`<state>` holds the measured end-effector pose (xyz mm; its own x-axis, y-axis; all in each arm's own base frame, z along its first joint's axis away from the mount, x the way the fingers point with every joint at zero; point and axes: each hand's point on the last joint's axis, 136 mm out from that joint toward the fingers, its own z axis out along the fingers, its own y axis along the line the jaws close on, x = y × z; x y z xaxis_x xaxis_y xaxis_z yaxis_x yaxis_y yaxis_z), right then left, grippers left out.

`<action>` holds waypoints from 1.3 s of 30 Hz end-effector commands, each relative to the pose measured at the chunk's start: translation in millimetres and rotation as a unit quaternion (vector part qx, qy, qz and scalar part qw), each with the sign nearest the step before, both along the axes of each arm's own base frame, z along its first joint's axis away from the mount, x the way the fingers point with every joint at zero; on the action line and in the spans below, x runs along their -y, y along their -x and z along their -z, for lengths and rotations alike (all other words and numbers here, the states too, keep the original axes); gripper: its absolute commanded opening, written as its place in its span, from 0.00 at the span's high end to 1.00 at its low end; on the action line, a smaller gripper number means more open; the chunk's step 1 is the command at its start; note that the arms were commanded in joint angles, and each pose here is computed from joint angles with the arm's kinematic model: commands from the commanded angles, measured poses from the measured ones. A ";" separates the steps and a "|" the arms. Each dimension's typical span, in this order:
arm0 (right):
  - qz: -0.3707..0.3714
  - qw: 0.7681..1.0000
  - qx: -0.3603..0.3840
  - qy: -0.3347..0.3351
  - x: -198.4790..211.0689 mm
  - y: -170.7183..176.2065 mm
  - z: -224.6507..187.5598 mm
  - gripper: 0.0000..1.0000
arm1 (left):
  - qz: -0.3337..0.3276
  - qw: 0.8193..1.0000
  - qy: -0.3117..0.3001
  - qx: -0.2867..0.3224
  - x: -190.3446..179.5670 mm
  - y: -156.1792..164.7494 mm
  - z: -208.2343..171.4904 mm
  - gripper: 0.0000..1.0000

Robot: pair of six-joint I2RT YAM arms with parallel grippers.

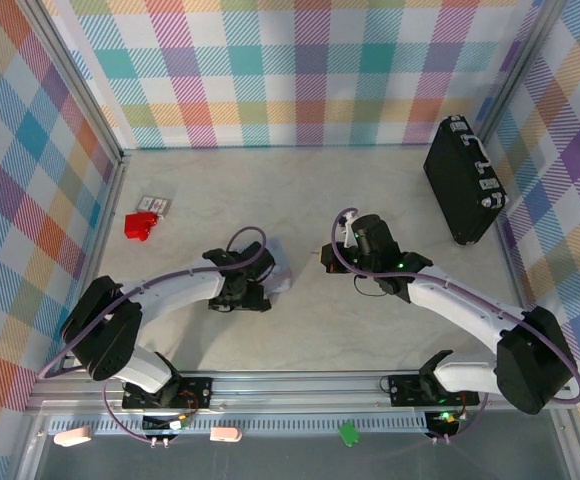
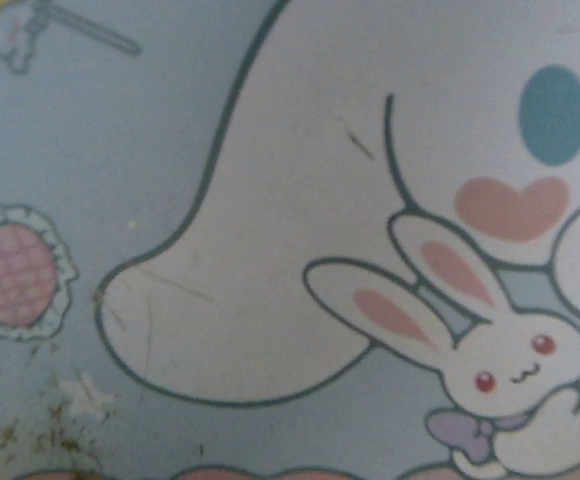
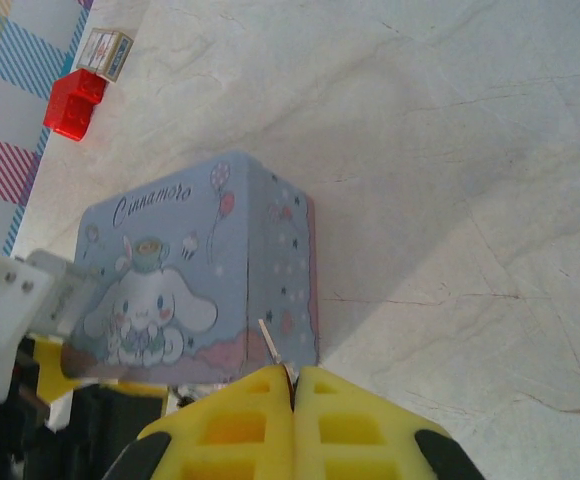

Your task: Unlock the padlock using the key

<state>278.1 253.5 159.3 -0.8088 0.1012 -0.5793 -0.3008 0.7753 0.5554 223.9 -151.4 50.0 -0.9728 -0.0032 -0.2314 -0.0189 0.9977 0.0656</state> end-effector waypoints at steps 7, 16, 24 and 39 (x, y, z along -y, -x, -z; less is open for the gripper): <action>-0.003 1.000 0.004 -0.016 -3.4 -0.6 -10.4 1.00 | -0.018 0.994 0.012 0.109 -12.8 -76.6 -30.7 0.18; 0.007 1.000 0.005 -0.011 4.4 3.6 -7.0 1.00 | -0.047 0.967 0.153 0.197 -10.5 -48.6 -50.0 0.17; -0.001 1.000 0.002 -0.025 -2.2 2.6 -7.5 1.00 | -0.039 0.919 0.329 0.213 28.2 -31.5 -51.0 0.18; 0.000 0.999 0.009 -0.034 2.7 9.4 -5.1 1.00 | -0.070 0.917 0.329 0.213 47.4 -62.1 -6.3 0.29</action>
<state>268.8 248.6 154.3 -0.8117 0.1281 -0.5699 -0.2888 0.7601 0.5821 265.4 -190.7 39.7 -0.8201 -0.3749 -0.4322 -0.0698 0.8154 -0.5747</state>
